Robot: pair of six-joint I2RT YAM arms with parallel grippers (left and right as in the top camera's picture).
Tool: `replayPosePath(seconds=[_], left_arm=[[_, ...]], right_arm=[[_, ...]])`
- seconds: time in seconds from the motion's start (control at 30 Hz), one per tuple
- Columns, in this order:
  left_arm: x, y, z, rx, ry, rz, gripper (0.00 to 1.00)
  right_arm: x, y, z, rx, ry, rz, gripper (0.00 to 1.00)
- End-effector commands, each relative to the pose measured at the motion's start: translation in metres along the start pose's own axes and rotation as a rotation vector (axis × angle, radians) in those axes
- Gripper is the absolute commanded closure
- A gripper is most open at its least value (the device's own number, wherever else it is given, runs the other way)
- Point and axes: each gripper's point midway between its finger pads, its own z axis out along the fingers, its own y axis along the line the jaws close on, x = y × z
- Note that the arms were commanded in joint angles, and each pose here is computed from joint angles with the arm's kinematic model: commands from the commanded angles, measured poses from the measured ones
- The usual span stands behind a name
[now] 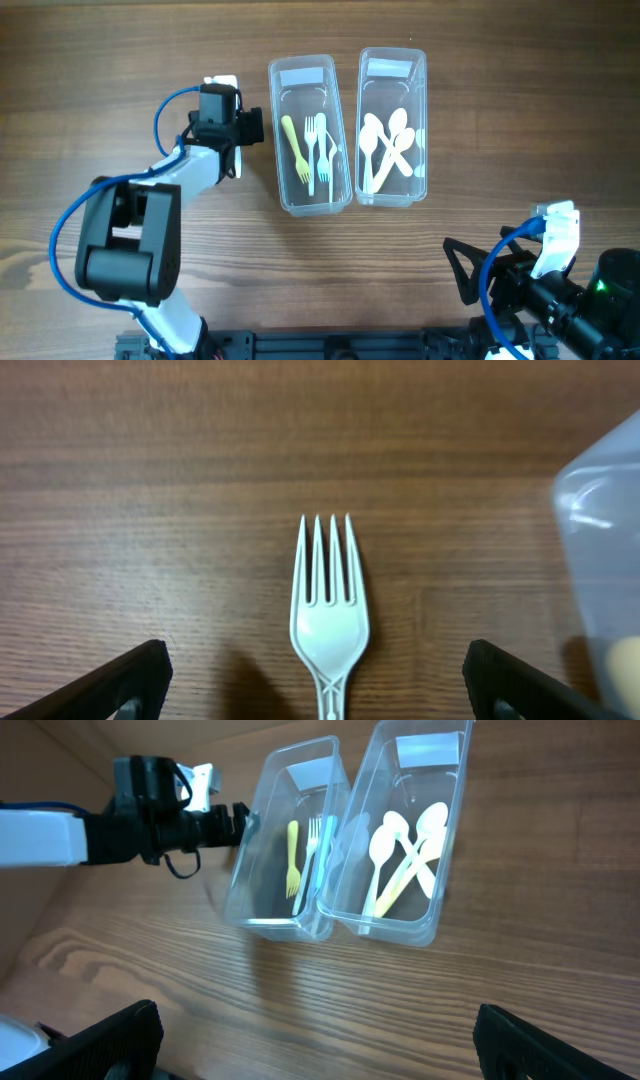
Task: Pack container
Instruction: 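Grasp the last white fork with the left gripper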
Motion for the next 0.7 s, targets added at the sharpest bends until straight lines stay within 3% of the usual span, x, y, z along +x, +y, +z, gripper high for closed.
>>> replayPosePath(seconds=[0.0, 0.13, 0.23, 0.57, 0.67], left_arm=[[0.004, 0.003, 0.008, -0.020, 0.008, 0.021, 0.05], [0.009, 0.003, 0.016, -0.019, 0.012, 0.021, 0.06], [0.015, -0.001, 0.021, -0.002, 0.022, 0.022, 0.14], [0.019, -0.001, 0.032, -0.003, 0.017, 0.021, 0.14], [0.027, -0.001, 0.036, -0.005, 0.039, 0.024, 0.19]], right_arm=[[-0.001, 0.000, -0.002, 0.005, -0.011, 0.007, 0.00], [-0.001, 0.000, -0.002, 0.005, -0.010, 0.007, 0.00], [-0.001, 0.000, -0.002, 0.005, -0.011, 0.007, 0.00], [-0.001, 0.000, -0.002, 0.005, -0.011, 0.007, 0.00], [-0.001, 0.000, -0.002, 0.005, -0.011, 0.007, 0.00]])
